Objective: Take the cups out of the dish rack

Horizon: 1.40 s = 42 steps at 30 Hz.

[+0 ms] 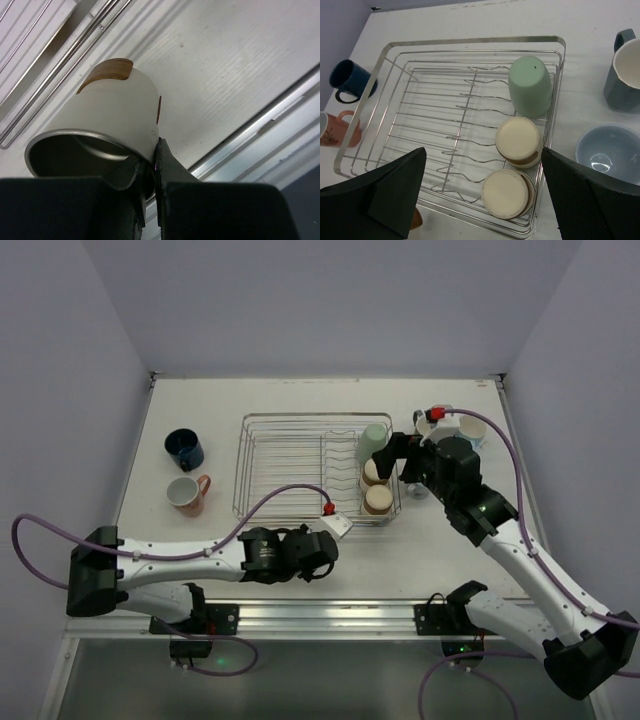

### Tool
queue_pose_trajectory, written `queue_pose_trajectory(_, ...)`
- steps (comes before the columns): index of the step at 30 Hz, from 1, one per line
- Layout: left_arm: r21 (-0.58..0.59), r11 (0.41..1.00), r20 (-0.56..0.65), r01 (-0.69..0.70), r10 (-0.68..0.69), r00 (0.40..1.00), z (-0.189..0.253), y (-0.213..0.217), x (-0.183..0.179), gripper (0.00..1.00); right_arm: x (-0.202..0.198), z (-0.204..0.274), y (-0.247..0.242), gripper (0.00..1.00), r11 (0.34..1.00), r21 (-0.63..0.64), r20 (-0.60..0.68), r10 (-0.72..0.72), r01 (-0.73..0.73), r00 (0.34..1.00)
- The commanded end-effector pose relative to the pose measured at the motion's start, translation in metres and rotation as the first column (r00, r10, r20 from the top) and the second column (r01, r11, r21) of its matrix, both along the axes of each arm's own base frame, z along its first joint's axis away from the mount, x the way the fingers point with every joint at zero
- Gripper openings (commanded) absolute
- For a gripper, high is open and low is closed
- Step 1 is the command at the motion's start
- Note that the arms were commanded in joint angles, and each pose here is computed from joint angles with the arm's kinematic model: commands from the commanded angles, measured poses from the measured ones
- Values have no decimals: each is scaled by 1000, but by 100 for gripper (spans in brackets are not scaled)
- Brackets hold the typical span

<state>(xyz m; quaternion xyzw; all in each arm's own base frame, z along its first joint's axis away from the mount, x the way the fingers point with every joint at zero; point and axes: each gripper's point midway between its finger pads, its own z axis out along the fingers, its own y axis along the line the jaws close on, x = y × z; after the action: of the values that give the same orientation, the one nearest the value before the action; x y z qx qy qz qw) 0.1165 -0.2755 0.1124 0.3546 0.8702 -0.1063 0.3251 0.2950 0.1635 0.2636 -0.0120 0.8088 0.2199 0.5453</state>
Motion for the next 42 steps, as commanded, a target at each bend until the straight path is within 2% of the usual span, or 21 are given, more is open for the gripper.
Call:
queue_pose_trajectory(1, 80, 991, 73, -111, 105, 992, -16, 15, 16, 0, 1, -21, -12, 99, 997, -61, -35, -44, 42, 998)
queue_pose_trajectory(6, 190, 972, 90, -136, 121, 989, -41, 25, 20, 0, 6, -39, -20, 92, 990, -112, -69, -97, 89, 993)
queue_pose_trajectory(9, 212, 970, 78, -123, 109, 991, -50, 25, 18, 0, 7, -52, -20, 74, 986, -144, -109, -99, 83, 989)
queue_pose_trajectory(10, 214, 970, 74, -119, 106, 992, -52, 25, 17, 3, 6, -53, -20, 67, 985, -153, -122, -96, 77, 988)
queue_pose_trajectory(15, 240, 963, 82, -126, 109, 991, -57, 31, 18, 18, 3, -66, -12, 52, 986, -162, -175, -63, 34, 983)
queue_pose_trajectory(19, 240, 962, 94, -132, 112, 989, -56, 32, 20, 34, -7, -84, -6, 55, 979, -202, -240, -29, -21, 970)
queue_pose_trajectory(23, 241, 962, 100, -127, 106, 989, -55, 32, 21, 40, -11, -97, -5, 57, 967, -249, -289, -28, -47, 957)
queue_pose_trajectory(28, 226, 963, 116, -144, 120, 986, -46, 32, 23, 49, -12, -111, 0, 71, 946, -317, -336, -39, -74, 941)
queue_pose_trajectory(34, 130, 976, 147, -175, 155, 977, -18, 27, 29, 64, -12, -117, 8, 82, 930, -355, -354, -42, -93, 934)
queue_pose_trajectory(42, 21, 975, 193, -222, 214, 958, 15, 24, 38, 77, -9, -128, 12, 86, 920, -376, -379, -41, -113, 924)
